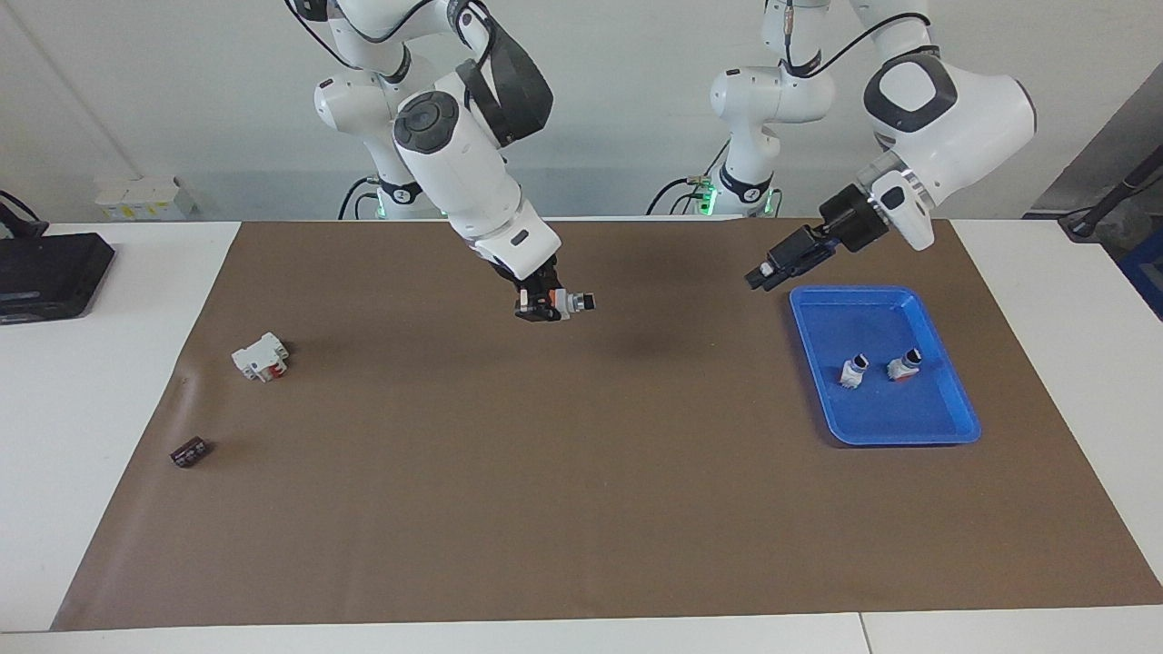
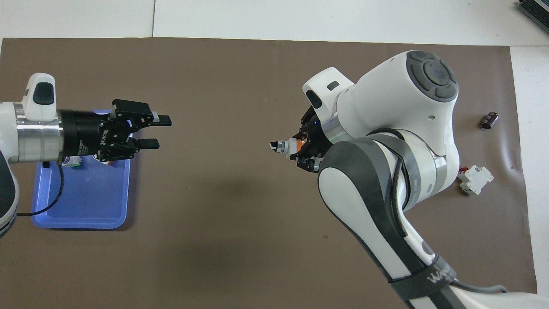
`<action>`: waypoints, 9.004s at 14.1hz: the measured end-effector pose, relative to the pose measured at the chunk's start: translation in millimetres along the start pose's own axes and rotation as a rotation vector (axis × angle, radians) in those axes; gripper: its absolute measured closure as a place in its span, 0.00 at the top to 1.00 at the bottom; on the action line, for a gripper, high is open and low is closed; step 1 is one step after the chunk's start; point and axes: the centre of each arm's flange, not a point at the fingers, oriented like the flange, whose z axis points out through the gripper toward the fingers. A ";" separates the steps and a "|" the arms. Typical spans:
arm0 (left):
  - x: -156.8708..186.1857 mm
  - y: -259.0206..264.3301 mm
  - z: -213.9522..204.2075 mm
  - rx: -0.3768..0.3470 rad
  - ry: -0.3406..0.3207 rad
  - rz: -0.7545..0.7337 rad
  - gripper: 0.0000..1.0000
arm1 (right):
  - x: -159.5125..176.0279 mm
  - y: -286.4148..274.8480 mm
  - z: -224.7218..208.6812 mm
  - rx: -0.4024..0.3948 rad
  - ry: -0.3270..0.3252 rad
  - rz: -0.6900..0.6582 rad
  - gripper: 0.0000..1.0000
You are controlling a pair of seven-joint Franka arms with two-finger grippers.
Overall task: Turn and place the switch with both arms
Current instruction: 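Bring the switch toward the left gripper while the left gripper reaches it, then close the left gripper on the switch's free end, then open the right gripper and pull it back from the switch, then carry the switch to the blue tray while the right gripper retracts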
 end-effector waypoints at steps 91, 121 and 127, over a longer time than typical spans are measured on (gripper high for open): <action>-52.0 50.7 76.6 0.010 0.053 -0.828 0.11 | 64.8 -34.4 -4.7 -0.131 0.157 0.044 0.57; 123.4 -115.5 -120.5 0.579 0.745 -0.033 0.11 | -262.5 43.8 -218.6 -0.445 -0.126 1.252 1.00; 158.7 -147.6 -62.0 0.670 0.720 0.113 0.11 | -275.1 -8.0 -267.4 -0.416 -0.188 1.403 1.00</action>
